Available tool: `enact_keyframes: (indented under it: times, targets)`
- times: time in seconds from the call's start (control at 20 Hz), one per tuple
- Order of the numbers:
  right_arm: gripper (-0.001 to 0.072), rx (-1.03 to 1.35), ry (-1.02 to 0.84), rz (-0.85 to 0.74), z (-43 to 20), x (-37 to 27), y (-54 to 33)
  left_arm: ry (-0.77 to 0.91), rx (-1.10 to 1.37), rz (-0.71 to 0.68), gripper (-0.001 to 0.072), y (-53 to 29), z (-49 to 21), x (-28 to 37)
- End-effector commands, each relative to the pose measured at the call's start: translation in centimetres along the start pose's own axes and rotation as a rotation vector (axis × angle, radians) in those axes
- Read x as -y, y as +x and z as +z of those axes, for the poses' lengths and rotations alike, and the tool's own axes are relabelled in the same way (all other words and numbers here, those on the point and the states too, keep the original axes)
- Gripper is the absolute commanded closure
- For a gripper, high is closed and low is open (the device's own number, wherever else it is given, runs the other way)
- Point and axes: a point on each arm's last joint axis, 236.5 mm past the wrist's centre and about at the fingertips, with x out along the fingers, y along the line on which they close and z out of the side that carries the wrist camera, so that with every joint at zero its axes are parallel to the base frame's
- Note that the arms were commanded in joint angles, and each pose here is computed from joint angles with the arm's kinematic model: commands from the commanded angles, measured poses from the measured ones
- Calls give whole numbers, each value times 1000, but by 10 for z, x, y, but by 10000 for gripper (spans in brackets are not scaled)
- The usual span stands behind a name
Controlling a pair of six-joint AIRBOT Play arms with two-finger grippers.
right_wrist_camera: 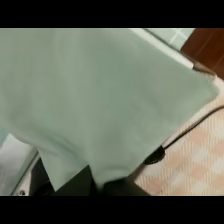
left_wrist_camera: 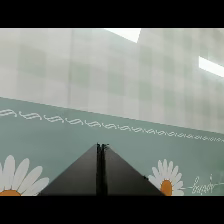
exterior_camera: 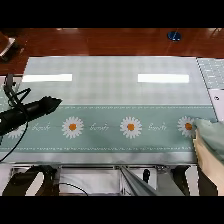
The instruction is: Fold the shirts.
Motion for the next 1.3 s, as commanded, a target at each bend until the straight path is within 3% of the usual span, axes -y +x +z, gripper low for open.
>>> enact_keyframes:
  times: [0.0,0.2,0.35,0.5,0.65,0.75,0.8,0.9,1.0,1.1,1.25]
  targets:
    - [295,-155,16,-106,-43,12,57,1,28,7,682,0,7,-2]
    - [295,-80,13,-101,-17,11,52,9,182,32,682,-7,46,-5]
    - [318,59,-18,74,37,-25,16,58,324,15,682,-30,98,17]
    - [685,284,-109,411,105,-104,-46,164,370,-30,682,-48,141,59]
    - [684,464,-307,843,118,-231,-125,245,311,-118,683,-53,162,112]
    - [684,539,-540,981,80,-310,-159,354,200,-191,683,-37,152,154]
    - [684,576,-692,944,58,-338,-156,433,141,-192,683,-24,140,162]
    - [684,557,-930,702,22,-380,-101,486,-25,-106,683,17,103,135]
    - [686,453,-1049,516,-7,-406,-39,472,-192,108,683,59,65,63]
    - [685,366,-1119,449,-27,-424,2,361,-300,238,682,78,40,17]
    - [685,316,-1123,441,-34,-430,18,340,-312,251,682,89,37,9]
